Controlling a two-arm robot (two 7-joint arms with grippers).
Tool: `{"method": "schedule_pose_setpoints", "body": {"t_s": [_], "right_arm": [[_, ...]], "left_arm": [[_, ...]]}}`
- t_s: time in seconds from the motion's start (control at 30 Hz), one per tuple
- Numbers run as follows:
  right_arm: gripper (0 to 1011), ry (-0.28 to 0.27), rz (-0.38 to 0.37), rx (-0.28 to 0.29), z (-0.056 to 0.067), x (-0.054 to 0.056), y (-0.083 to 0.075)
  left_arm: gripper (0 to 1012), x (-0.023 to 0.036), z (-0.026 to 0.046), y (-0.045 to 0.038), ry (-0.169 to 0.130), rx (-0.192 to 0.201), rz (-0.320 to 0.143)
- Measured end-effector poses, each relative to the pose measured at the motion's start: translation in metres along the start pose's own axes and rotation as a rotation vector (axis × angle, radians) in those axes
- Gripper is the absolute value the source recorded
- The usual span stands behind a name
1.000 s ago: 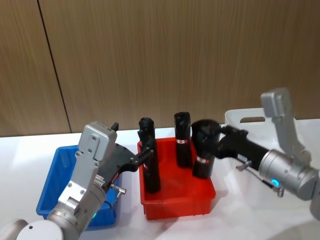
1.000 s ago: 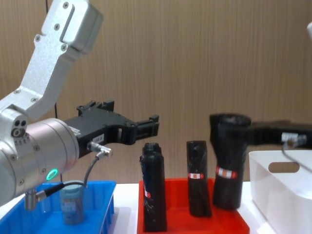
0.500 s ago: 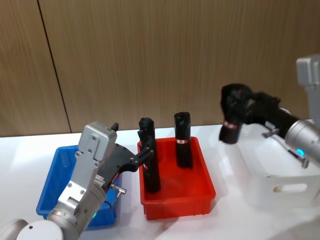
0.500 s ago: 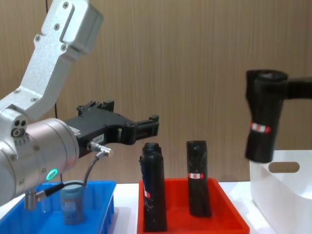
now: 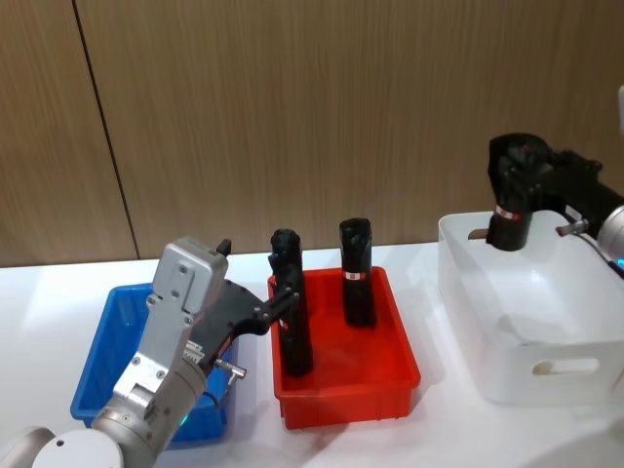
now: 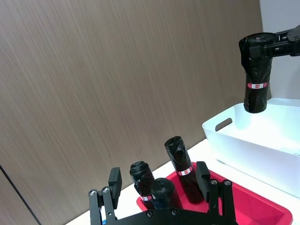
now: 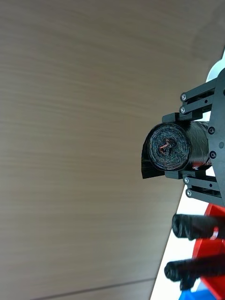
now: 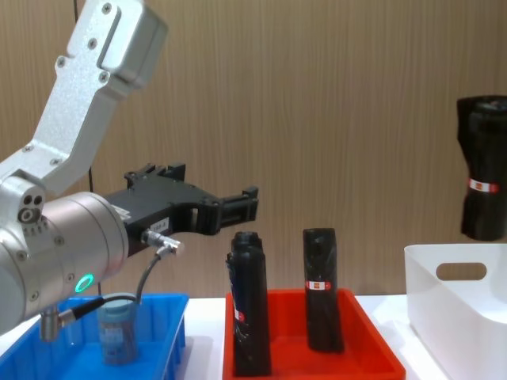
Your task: Pick the cotton swabs from the blue box and place them into the white box.
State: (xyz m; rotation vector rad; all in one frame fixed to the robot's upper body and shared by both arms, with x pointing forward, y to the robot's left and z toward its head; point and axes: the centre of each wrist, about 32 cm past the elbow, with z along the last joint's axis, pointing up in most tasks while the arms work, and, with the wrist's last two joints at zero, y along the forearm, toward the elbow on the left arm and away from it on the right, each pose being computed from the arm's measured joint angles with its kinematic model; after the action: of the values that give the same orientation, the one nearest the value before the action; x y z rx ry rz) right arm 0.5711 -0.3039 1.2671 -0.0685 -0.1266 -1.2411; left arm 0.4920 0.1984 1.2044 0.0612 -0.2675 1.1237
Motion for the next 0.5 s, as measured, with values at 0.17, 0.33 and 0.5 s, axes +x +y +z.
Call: {"method": "schedule_pose_setpoints", "body": {"t_s": [0.17, 0.33, 0.5], "right_arm": [[554, -0.015, -0.027, -0.031, -0.006, 0.009, 0.004], [554, -0.017, -0.041, -0.064, -0.014, 0.015, 0.007], [554, -0.011, -0.050, -0.105, -0.026, 0.019, 0.010]], "left_arm": [[1004, 0.0000, 0.0000, 0.0000, 0.000, 0.000, 0.000], [1004, 0.0000, 0.0000, 0.0000, 0.000, 0.000, 0.000], [1004, 0.0000, 0.0000, 0.0000, 0.000, 0.000, 0.000]]}}
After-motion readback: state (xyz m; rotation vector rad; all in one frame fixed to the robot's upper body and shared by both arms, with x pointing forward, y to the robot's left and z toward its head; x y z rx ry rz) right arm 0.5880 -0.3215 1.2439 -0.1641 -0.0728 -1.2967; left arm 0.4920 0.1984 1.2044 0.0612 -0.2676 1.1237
